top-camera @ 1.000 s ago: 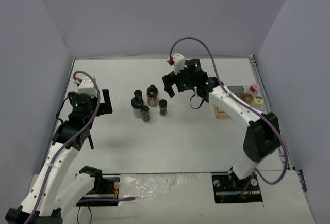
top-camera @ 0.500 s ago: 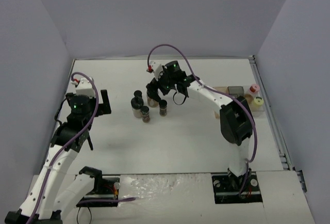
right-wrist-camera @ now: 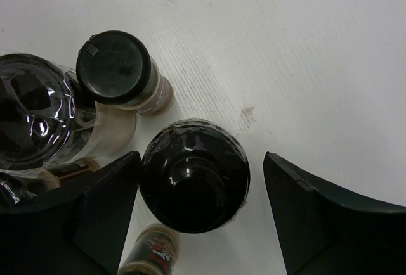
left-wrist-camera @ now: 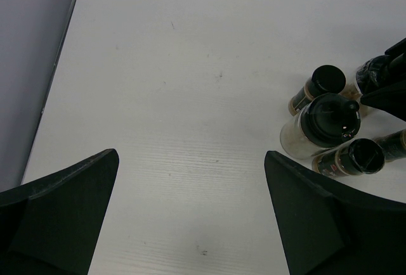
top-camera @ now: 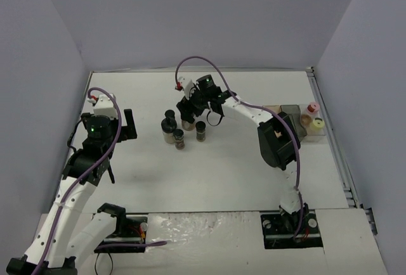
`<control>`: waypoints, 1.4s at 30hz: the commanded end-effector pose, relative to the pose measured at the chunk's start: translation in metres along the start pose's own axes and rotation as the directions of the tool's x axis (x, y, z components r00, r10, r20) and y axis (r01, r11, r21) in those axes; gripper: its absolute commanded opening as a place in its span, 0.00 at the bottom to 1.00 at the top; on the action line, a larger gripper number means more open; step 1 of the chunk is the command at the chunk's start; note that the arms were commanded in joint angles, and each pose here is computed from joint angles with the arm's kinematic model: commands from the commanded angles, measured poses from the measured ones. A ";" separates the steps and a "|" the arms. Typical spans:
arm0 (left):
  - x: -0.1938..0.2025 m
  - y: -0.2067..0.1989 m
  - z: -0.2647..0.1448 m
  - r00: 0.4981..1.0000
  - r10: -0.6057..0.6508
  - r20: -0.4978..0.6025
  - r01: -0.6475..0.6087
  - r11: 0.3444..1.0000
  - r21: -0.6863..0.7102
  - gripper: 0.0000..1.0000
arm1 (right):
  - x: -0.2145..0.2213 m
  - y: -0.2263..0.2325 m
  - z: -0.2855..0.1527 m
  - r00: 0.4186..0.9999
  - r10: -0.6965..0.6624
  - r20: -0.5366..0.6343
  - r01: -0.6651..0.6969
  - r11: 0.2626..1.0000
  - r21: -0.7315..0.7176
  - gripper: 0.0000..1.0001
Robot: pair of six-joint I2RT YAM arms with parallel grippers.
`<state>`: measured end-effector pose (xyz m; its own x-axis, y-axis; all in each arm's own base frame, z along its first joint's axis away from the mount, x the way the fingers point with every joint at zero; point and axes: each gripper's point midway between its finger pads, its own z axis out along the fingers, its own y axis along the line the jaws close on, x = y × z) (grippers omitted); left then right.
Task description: Organize the condiment bottles
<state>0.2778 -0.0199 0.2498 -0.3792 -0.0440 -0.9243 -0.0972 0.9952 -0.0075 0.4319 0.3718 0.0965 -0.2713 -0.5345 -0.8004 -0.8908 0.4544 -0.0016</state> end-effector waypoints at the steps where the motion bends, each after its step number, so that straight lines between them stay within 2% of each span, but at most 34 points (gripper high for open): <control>1: -0.026 0.000 -0.004 0.996 -0.034 0.079 0.034 0.999 0.000 0.97 | -0.032 -0.002 -0.001 0.995 -0.055 0.082 0.055 0.998 0.004 0.63; 4: -0.025 0.000 -0.003 0.996 -0.032 0.078 0.032 0.999 -0.002 0.97 | -0.027 -0.005 -0.001 0.996 -0.054 0.065 0.053 0.998 0.018 0.44; 9: -0.025 0.000 -0.003 0.996 -0.033 0.078 0.034 0.999 -0.002 0.97 | -0.027 -0.014 -0.018 0.997 -0.048 0.063 0.044 0.997 0.063 0.19; 13: -0.025 0.000 -0.003 0.996 -0.034 0.078 0.034 0.999 0.000 0.97 | -0.034 -0.043 -0.058 0.995 0.002 0.102 -0.018 0.987 0.158 0.01; 17: -0.026 0.000 -0.004 0.996 -0.035 0.078 0.035 0.999 -0.001 0.97 | -0.030 -0.078 -0.106 0.982 0.072 0.176 -0.115 0.963 0.244 0.00; 22: -0.026 0.001 -0.004 0.996 -0.034 0.079 0.035 0.999 -0.004 0.97 | -0.022 -0.102 -0.187 0.964 0.111 0.241 -0.208 0.881 0.424 0.00; 24: -0.026 0.000 -0.004 0.997 -0.033 0.075 0.033 0.999 -0.002 0.97 | -0.019 -0.112 -0.219 0.950 0.140 0.281 -0.268 0.826 0.496 0.00; 27: -0.025 0.001 -0.003 0.997 -0.030 0.071 0.030 1.000 -0.004 0.97 | -0.004 -0.132 -0.263 0.920 0.200 0.336 -0.373 0.706 0.602 0.00; 30: -0.025 0.000 -0.002 0.997 -0.032 0.068 0.032 0.999 -0.004 0.97 | 0.027 -0.160 -0.314 0.873 0.274 0.404 -0.487 0.529 0.695 0.00; 31: -0.025 0.000 -0.002 0.997 -0.032 0.067 0.032 0.999 -0.001 0.97 | 0.038 -0.167 -0.328 0.857 0.296 0.423 -0.516 0.472 0.715 0.00; 32: -0.024 0.000 -0.002 0.997 -0.032 0.067 0.032 0.999 0.000 0.97 | 0.044 -0.168 -0.329 0.852 0.308 0.423 -0.523 0.461 0.717 0.00; 33: -0.024 -0.001 -0.002 0.997 -0.030 0.066 0.030 1.000 0.001 0.97 | 0.057 -0.176 -0.344 0.820 0.336 0.464 -0.570 0.391 0.723 0.00; 37: -0.025 -0.002 -0.002 0.997 -0.033 0.069 0.032 0.999 0.006 0.97 | 0.099 -0.197 -0.377 0.738 0.395 0.547 -0.651 0.204 0.731 0.00; 42: -0.025 0.000 -0.003 0.997 -0.034 0.072 0.034 0.999 0.001 0.97 | 0.133 -0.208 -0.379 0.697 0.448 0.560 -0.666 0.114 0.737 0.00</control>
<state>0.2779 -0.0200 0.2487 -0.3831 -0.0433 -0.9227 -0.0970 0.9953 -0.0064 0.4320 -0.0497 0.2072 -0.4684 0.1541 -0.8700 0.2566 0.9660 0.0329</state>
